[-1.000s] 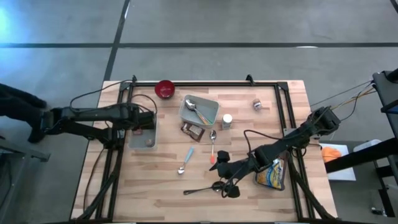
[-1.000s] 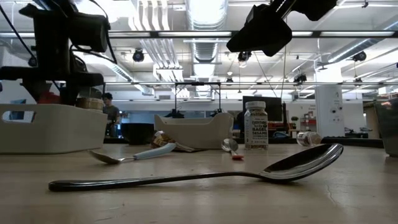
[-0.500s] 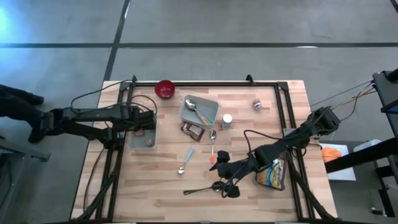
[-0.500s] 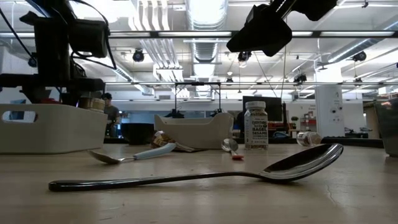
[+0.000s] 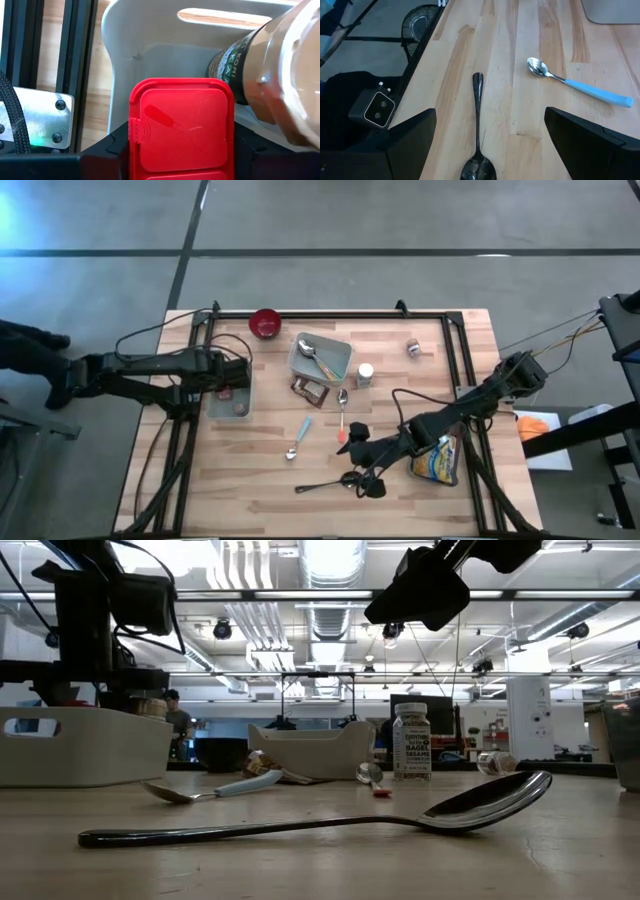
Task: Pick & Place Food Item
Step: Put the red seasoning can into the left gray bin
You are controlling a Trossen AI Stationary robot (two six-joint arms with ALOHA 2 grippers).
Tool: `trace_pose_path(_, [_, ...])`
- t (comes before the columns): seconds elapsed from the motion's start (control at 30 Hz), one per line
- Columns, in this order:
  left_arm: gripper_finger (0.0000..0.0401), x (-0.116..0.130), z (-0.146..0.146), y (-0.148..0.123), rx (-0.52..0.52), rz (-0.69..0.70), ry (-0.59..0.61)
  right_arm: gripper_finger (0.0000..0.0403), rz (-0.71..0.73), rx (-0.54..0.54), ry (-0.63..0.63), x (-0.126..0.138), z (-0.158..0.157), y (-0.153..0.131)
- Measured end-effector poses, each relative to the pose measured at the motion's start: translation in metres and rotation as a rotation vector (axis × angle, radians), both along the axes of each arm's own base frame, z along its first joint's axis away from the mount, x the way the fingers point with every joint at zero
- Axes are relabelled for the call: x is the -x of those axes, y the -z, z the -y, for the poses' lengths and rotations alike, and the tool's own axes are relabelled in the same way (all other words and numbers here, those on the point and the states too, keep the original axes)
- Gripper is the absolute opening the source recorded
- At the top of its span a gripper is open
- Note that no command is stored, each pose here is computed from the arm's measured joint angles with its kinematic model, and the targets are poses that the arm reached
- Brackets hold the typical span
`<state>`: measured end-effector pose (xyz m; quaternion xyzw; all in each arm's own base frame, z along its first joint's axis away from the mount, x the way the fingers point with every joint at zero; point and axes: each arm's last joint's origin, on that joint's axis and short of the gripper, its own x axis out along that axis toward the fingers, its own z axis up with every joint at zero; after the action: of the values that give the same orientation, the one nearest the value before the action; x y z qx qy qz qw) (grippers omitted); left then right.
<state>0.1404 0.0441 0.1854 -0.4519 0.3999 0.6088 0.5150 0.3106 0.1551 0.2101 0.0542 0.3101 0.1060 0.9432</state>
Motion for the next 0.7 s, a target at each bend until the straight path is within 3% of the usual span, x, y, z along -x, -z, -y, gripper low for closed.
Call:
trace_pose_path(0.2, [0.02,0.0,0.0002,0.0001,0.007,0.002,0.001,0.0371,0.0,0.001,-0.004,0.0007,-0.0013,0.0])
trace_pose_path(0.47, [0.033,-0.0003,0.0009,0.0003,0.034,0.003,0.026,0.0371,0.0,0.001,-0.005,0.0007,-0.0014,0.0])
trace_pose_path(0.7, [0.0359,-0.0003,0.0009,0.0002,0.033,0.004,0.028,0.0371,0.0,0.0,-0.005,0.0007,-0.0014,0.0])
